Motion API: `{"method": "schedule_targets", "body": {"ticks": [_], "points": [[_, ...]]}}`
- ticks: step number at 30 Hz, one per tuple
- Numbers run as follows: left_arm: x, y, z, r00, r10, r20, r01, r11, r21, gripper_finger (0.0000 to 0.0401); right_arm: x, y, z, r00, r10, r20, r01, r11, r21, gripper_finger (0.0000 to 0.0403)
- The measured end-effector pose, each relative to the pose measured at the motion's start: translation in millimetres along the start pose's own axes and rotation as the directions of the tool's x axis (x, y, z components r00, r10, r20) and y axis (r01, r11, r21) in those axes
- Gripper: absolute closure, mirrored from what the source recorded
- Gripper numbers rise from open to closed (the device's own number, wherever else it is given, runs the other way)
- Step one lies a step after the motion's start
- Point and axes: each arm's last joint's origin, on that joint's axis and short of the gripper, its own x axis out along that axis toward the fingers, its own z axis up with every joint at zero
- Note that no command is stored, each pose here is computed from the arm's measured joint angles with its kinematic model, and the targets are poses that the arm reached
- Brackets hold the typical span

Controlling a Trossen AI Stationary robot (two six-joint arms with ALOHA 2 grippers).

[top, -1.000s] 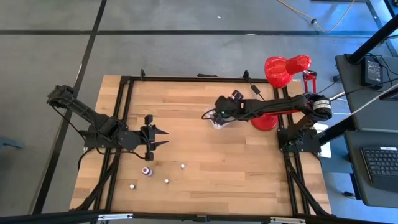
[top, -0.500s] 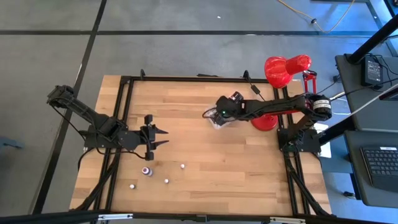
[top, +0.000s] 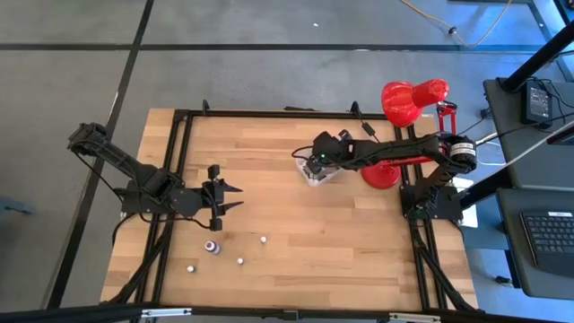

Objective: Pick & Place food coloring
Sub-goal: Put the big orange food coloring bottle in the transparent bin

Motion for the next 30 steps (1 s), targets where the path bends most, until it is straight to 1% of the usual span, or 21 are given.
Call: {"method": "schedule_targets", "body": {"ticks": [30], "points": [[0.1,-0.3,0.0,1.0,-0.008,-0.002,0.008,1.0,-0.002,0.0249,0.5,-0.7,0.3,1.0,0.0,-0.001,0.0,1.0,0.002,0.0262]]}}
